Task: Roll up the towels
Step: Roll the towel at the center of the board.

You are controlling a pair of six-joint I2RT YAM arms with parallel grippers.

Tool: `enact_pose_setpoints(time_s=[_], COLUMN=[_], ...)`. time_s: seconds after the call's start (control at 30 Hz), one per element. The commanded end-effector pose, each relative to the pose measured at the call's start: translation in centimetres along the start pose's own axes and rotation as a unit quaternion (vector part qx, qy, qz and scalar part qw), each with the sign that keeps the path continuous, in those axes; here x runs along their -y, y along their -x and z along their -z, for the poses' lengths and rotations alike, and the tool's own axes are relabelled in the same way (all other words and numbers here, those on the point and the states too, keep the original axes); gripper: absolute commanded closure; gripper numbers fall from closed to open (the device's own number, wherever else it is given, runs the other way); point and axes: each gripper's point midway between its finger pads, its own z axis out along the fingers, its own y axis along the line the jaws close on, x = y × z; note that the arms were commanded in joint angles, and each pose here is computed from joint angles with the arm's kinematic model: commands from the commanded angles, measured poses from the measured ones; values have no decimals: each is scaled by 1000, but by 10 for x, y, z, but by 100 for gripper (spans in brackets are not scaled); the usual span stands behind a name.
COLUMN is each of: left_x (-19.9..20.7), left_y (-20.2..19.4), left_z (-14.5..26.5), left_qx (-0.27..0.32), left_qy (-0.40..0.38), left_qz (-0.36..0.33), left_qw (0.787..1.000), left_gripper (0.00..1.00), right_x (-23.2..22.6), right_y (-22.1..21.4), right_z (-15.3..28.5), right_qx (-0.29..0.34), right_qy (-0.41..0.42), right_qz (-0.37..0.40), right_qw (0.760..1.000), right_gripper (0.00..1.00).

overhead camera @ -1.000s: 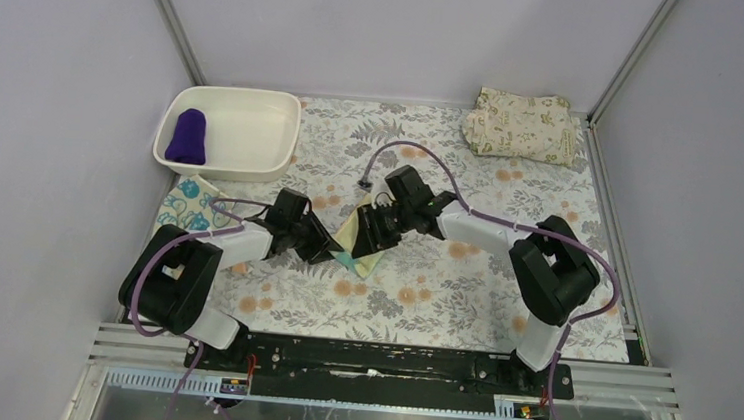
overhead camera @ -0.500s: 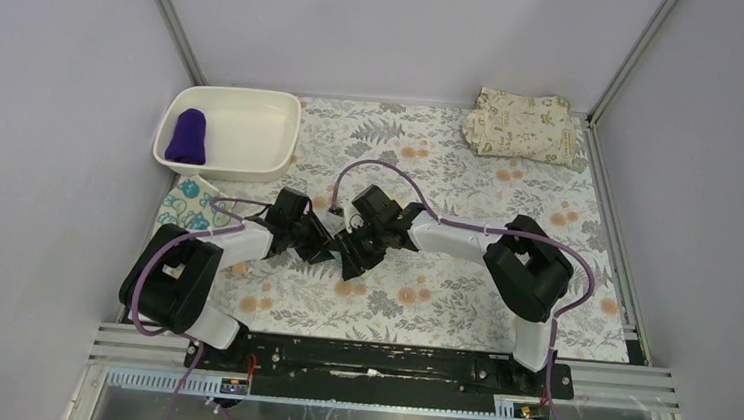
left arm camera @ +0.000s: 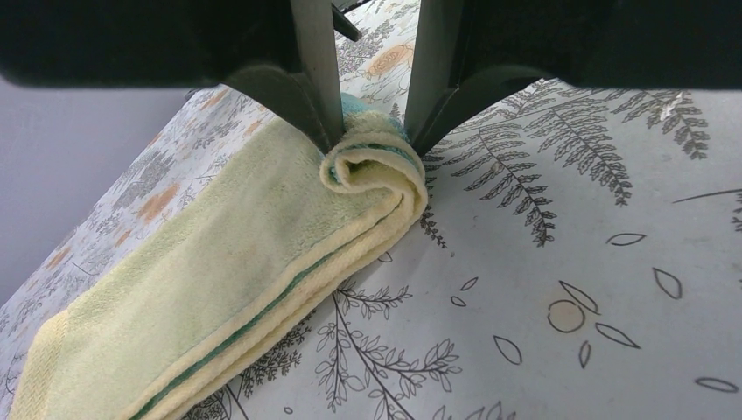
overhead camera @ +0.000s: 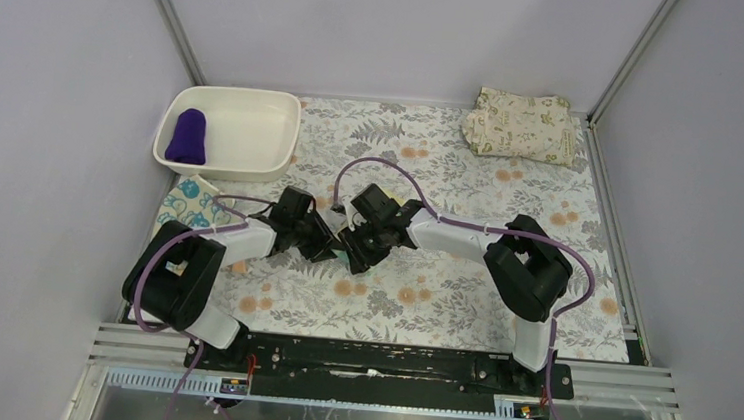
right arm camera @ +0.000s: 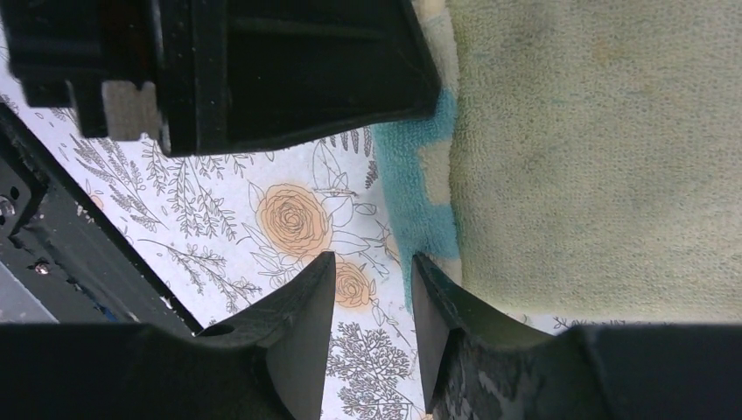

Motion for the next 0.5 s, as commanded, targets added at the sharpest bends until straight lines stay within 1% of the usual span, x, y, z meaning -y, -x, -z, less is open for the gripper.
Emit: enact_pose_setpoints(time_s=[0.0, 0.47], left_x=[-82, -83], left_y=[-15, -13], left_z=[-6, -4], left_qx=[-6, -2], left_qy=[152, 165], left_qz=[0, 1], left_qw=[988, 986], left_gripper=[68, 68], right_x=[4, -13], right_y=[18, 34], right_z=[16, 42], right_qx=[25, 66], right_qy=[-25, -22], right_qz=[24, 70], right_qw=[999, 995], right_gripper=[56, 55])
